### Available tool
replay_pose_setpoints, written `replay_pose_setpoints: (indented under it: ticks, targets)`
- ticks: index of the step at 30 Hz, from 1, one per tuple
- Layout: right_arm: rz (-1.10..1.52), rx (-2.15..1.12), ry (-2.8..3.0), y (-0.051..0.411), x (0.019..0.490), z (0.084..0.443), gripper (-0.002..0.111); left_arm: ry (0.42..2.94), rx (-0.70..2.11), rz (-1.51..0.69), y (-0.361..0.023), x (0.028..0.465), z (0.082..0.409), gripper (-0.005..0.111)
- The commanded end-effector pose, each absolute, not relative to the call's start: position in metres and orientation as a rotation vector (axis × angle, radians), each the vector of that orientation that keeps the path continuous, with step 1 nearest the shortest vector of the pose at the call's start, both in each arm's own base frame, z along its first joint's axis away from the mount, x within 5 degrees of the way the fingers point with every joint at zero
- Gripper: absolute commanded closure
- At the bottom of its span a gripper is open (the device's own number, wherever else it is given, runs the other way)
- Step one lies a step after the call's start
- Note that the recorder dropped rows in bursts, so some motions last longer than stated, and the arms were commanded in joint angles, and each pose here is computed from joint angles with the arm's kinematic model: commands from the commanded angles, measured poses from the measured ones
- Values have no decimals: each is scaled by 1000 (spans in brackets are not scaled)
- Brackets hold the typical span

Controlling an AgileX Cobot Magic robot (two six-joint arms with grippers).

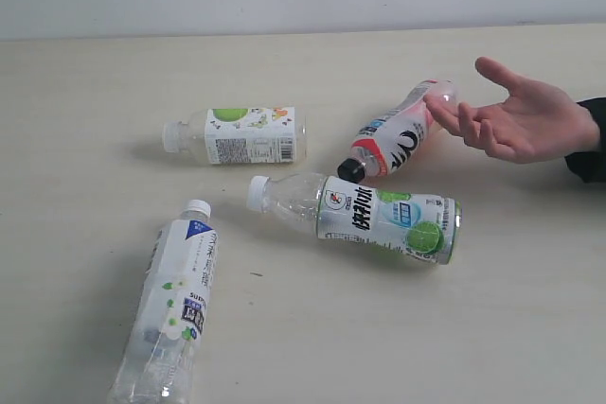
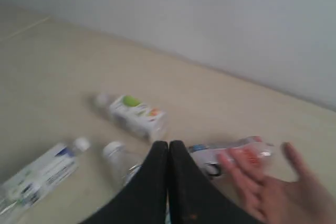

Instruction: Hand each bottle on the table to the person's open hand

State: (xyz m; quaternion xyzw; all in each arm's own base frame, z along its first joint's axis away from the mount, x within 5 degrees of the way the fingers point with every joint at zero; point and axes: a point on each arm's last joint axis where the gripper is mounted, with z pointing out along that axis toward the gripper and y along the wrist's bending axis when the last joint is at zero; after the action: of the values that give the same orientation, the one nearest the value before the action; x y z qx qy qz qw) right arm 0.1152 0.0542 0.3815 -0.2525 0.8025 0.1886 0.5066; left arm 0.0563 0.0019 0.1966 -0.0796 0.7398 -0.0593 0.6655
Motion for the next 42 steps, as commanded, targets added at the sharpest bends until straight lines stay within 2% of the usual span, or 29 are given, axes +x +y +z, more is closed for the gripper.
replay_pose_setpoints:
  ticks: [1,6,8,11,13,18,25,36,42]
  targets:
    - [556,-884,2034,73,140,374,99,1666,-178,-143,1,56,196,107]
    - [575,-1118,2308,95,172,337,91,1666,-178,-143,1,56,196,107]
    - [526,-1218,2414,106,186,319,82,1666,-178,-143,1,56,196,107]
    - [408,-1347,2511,127,207,293,59,1666,-178,-143,1,56,196,107]
    - [337,-1412,2537,140,218,277,51,1666,-178,-143,1,56,196,107]
    - [200,-1639,2457,173,234,239,46,1666,-178,-143,1,56,196,107]
    - [-24,-1836,2308,194,245,206,32,1666,-178,-143,1,56,196,107]
    - [-124,-1927,2134,201,255,199,31,1666,-178,-143,1,56,196,107]
    - [-157,-1932,2101,204,261,190,23,1666,-178,-143,1,56,196,107]
